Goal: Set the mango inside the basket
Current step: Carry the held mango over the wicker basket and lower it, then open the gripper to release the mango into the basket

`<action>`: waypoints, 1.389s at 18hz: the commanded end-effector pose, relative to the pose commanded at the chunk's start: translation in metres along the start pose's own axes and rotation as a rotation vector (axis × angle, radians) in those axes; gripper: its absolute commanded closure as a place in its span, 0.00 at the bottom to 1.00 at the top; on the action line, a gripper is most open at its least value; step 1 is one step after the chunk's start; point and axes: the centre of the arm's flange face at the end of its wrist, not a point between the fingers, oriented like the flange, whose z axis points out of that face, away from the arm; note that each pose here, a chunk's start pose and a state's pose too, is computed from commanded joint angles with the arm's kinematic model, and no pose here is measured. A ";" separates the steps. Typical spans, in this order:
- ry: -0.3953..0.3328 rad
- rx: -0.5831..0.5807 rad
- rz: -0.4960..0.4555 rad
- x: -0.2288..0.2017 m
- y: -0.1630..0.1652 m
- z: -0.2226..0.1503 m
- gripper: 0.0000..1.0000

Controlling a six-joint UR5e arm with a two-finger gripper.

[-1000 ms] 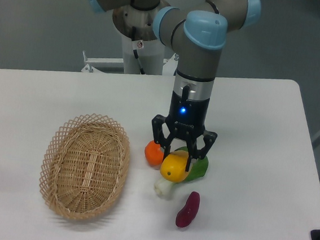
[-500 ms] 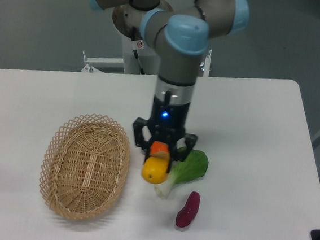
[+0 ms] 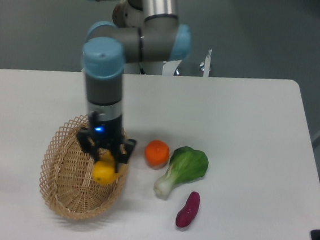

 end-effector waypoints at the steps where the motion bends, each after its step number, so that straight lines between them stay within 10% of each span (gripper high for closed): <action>1: 0.005 -0.005 0.009 0.007 0.001 0.002 0.53; 15: 0.039 -0.094 0.051 0.041 0.032 0.035 0.50; 25: -0.006 -0.101 0.065 0.036 0.030 0.033 0.00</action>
